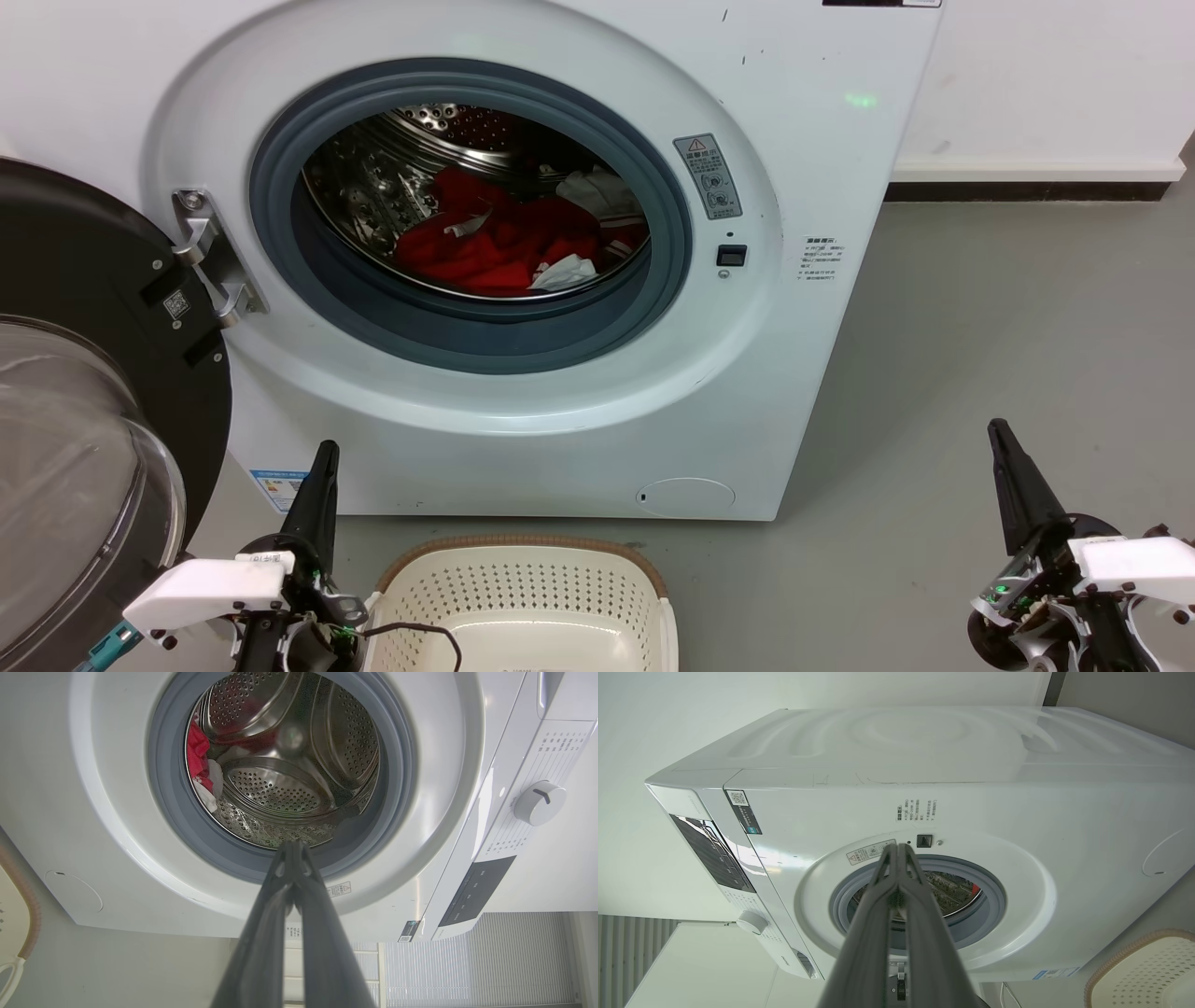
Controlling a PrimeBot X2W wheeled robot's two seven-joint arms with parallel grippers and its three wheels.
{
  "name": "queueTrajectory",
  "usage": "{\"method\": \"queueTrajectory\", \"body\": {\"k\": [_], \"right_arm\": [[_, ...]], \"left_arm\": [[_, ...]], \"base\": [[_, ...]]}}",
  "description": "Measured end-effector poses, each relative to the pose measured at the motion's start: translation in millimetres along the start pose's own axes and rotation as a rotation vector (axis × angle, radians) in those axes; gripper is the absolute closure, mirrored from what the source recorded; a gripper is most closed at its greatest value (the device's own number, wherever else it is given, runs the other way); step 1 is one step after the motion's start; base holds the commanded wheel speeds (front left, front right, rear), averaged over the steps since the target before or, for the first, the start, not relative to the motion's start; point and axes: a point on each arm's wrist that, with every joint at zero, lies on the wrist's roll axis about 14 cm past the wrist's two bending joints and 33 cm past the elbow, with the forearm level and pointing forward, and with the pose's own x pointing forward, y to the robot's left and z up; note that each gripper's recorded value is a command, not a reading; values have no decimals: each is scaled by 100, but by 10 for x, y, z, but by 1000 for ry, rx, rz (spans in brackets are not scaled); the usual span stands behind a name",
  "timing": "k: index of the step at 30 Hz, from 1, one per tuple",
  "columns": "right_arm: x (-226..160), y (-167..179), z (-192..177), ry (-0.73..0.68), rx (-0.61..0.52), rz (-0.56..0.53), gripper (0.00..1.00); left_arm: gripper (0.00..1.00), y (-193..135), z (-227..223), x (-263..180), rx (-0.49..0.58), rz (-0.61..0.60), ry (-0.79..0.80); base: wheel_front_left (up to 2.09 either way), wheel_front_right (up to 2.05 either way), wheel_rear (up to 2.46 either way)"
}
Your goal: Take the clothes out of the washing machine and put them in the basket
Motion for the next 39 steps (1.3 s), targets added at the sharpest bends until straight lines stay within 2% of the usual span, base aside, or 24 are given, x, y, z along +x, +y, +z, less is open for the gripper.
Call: {"method": "queueTrajectory", "body": {"k": [16, 17, 21, 30, 39], "right_arm": [[0, 0, 0, 0, 0, 0, 100], [-7, -19, -1, 0, 1, -6, 0], [-89, -187, 6, -8, 3, -55, 0], [-70, -109, -18, -23, -47, -32, 0], [-78, -38, -9, -36, -215, -15, 0]], "left_arm": [[100, 0, 0, 0, 0, 0, 0], [0, 21, -1, -7, -1, 6, 0], [0, 194, -25, -82, -5, 57, 1], [0, 132, -107, -44, 34, 40, 1], [0, -28, -154, -2, 204, -7, 4]], "base": [[0, 0, 0], [0, 0, 0], [0, 0, 0], [0, 0, 0], [0, 0, 0]]}}
